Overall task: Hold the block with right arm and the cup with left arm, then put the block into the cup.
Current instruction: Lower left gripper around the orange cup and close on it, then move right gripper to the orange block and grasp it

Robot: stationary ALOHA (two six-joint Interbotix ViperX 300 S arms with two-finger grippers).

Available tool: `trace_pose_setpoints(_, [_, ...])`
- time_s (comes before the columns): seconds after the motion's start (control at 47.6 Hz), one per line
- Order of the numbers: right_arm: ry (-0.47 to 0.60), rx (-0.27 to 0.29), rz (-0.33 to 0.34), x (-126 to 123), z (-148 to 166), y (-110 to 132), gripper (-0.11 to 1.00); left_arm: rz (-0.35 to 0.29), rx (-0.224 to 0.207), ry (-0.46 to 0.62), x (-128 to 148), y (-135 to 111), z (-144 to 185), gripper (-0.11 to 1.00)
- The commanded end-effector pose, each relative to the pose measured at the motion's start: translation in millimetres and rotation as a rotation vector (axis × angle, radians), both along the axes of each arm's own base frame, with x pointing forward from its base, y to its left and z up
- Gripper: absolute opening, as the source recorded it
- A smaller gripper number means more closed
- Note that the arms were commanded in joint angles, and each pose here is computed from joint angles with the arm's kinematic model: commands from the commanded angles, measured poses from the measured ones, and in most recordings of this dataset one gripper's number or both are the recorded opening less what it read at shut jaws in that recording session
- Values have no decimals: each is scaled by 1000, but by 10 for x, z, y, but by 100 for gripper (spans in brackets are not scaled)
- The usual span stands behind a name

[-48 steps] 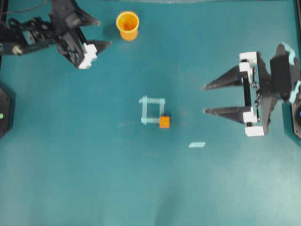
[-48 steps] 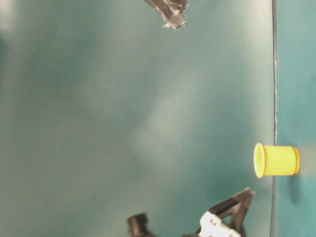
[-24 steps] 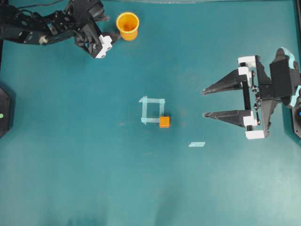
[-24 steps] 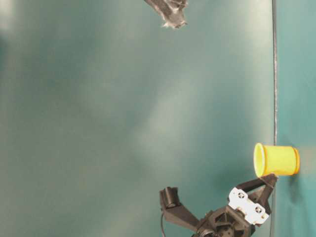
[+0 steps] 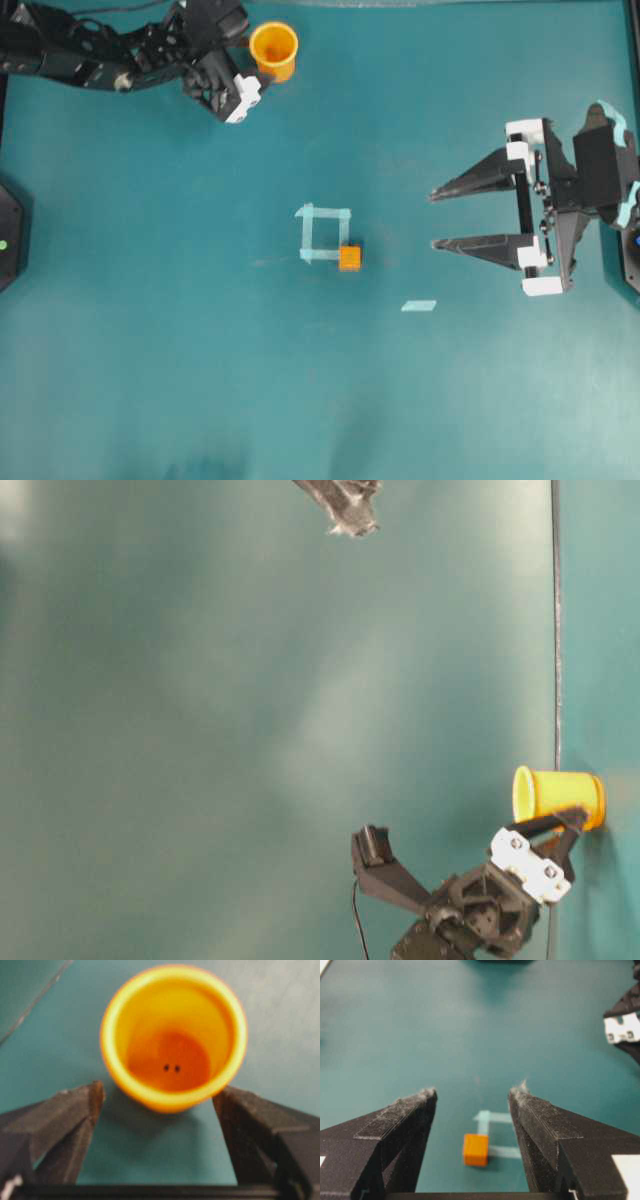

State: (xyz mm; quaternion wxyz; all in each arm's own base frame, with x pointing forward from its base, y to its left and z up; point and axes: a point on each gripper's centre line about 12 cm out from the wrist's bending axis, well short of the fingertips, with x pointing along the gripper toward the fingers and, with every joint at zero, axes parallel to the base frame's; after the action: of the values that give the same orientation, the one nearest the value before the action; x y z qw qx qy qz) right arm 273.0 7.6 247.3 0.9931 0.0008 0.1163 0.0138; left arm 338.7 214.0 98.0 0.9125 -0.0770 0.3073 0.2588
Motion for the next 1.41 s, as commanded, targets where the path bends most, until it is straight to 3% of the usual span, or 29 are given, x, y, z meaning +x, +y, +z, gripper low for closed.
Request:
trace_pose_setpoints(0.0, [-38, 3, 3, 37, 128, 10, 62, -2, 29, -47, 109, 61, 144, 85])
trace_pose_setpoints(0.609, [-35, 3, 9, 38, 122, 27, 62, -3, 28, -44, 294, 170, 22, 84])
trace_pose_setpoints(0.798, [-9, 3, 33, 97, 63, 98, 62, -25, 24, -32, 275, 71, -6, 68])
trace_pose_setpoints(0.988, [56, 4, 40, 248, -102, 134, 62, -127, 31, -30, 369, -342, 57, 64])
trace_pose_setpoints(1.387, [198, 1, 37, 594, -545, 157, 62, -370, 66, -120, 410, -1354, 548, 64])
